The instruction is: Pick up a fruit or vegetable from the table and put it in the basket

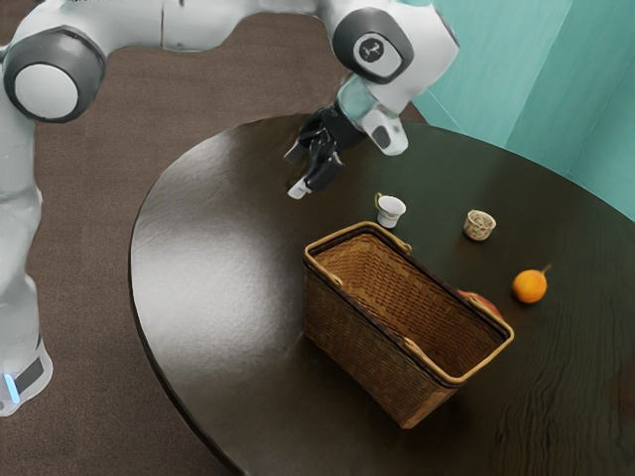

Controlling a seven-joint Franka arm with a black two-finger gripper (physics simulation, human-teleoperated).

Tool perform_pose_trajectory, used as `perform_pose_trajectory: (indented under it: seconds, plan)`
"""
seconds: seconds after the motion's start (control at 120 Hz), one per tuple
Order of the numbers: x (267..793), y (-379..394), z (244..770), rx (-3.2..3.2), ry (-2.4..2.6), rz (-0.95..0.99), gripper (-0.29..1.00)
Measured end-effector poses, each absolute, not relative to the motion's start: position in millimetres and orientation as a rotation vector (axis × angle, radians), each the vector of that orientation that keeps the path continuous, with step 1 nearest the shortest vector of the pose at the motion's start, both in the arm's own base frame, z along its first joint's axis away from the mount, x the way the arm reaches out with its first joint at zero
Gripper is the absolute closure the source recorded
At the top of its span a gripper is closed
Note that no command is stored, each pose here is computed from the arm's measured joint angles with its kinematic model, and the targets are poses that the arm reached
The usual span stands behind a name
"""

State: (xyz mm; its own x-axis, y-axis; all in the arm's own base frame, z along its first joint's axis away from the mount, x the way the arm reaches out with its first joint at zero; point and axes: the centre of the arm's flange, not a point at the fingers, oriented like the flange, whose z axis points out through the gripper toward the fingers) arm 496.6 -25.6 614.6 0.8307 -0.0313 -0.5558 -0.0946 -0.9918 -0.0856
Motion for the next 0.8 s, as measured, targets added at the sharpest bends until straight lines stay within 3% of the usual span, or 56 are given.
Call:
perform_pose_trajectory:
  seconds: [0.142, 0.292, 0.533, 0.667, 0.8]
  plan:
    - [541.4, -61.8, 599.2, -2.959, 0.255, 0.432, 0.00]
    - [564.1, -62.2, 612.2, -2.989, 0.248, 0.152, 0.00]
    - [575.9, -89.0, 628.6, -2.960, 0.271, -0.053, 0.00]
    - [626.3, -99.3, 629.0, -2.949, 0.376, -0.153, 0.00]
    - [675.9, -105.2, 587.4, -2.999, 0.527, -0.187, 0.00]
